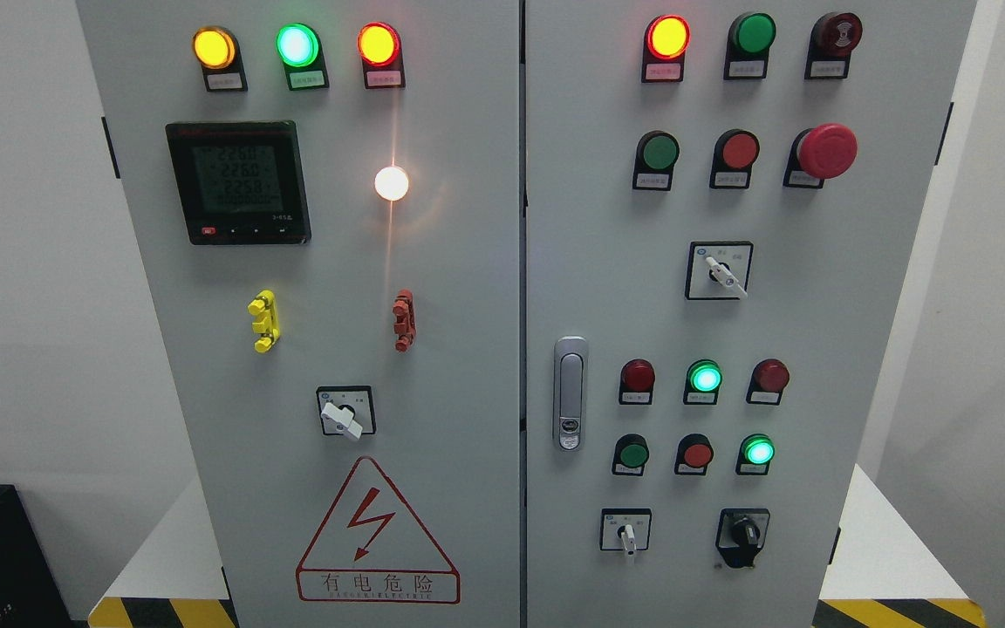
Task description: Flip black knob to close circuit
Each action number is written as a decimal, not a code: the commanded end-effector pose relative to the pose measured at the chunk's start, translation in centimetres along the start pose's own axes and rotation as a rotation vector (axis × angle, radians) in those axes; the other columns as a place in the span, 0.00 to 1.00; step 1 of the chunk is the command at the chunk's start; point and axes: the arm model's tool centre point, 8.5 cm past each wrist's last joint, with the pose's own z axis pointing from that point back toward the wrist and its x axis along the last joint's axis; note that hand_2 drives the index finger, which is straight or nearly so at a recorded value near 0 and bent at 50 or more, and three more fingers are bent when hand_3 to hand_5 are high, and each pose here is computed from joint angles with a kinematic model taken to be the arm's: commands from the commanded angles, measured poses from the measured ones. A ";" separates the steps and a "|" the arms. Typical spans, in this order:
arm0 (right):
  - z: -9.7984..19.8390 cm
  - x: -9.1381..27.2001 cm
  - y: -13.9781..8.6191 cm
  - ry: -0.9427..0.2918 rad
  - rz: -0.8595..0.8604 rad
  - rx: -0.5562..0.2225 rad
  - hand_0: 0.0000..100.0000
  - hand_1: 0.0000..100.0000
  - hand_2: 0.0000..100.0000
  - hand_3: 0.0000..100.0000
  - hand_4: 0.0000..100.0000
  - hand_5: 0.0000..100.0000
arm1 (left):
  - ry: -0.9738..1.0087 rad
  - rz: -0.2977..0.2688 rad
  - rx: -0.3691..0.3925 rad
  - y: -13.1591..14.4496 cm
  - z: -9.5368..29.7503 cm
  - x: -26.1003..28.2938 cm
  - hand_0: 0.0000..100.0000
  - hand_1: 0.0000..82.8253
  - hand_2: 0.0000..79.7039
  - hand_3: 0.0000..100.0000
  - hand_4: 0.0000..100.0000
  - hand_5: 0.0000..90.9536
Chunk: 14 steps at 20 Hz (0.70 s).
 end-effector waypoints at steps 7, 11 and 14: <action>-0.1 0.6 0.4 -0.036 0.001 -0.001 0.00 0.14 0.00 0.00 0.00 0.00 | -0.002 0.002 -0.003 -0.2 0.0 -0.6 0.12 0.67 0.00 0.00 0.00 0.00; -0.2 1.3 0.6 -0.080 0.012 0.002 0.00 0.13 0.00 0.00 0.00 0.00 | -0.002 0.002 -0.003 -0.2 0.0 -0.6 0.12 0.67 0.00 0.00 0.00 0.00; 0.0 3.3 0.7 -0.202 0.046 -0.006 0.00 0.13 0.00 0.00 0.00 0.00 | -0.002 0.002 -0.001 -0.1 0.0 -0.6 0.12 0.67 0.00 0.00 0.00 0.00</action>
